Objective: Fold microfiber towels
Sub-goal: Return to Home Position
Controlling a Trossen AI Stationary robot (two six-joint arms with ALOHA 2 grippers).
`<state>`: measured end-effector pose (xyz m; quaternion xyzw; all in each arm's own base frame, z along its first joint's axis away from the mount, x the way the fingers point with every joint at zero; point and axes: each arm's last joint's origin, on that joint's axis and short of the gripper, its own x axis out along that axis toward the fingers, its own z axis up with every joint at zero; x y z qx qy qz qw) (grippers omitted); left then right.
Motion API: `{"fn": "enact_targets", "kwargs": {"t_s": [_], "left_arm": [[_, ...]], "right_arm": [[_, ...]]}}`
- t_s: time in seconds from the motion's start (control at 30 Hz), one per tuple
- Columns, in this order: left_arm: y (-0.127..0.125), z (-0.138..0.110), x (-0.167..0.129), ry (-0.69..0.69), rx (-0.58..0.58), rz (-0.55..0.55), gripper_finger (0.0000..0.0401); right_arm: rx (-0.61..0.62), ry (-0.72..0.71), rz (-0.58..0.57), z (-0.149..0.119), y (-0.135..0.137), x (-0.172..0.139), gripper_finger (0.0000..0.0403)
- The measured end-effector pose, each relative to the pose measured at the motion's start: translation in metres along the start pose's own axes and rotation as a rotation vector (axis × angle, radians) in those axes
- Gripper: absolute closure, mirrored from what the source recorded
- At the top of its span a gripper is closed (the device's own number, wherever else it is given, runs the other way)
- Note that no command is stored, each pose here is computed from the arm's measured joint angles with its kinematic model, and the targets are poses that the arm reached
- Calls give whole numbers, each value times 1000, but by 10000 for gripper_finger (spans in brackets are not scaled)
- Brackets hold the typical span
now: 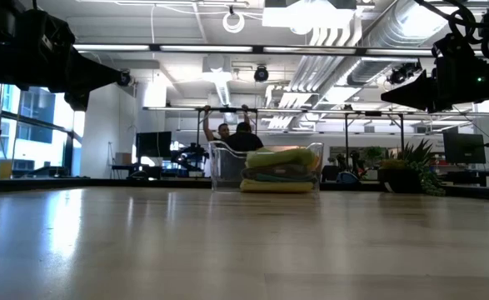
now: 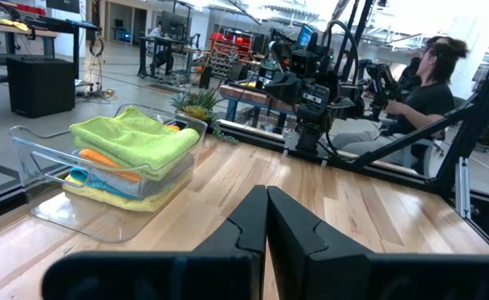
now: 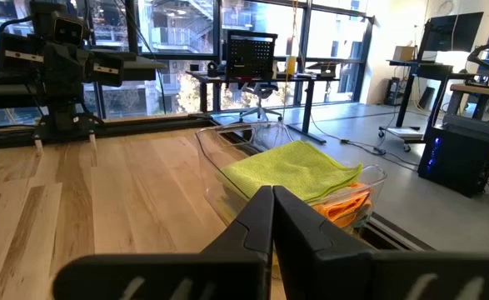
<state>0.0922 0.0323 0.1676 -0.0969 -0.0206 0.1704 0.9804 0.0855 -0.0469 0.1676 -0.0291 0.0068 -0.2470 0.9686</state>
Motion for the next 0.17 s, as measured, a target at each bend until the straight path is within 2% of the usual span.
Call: {"fn": "enact_targets", "kwargs": {"t_s": [0.17], "left_arm": [[0, 0, 0, 0, 0, 0, 401]], "right_arm": [[0, 0, 1, 0, 0, 0, 403]]}}
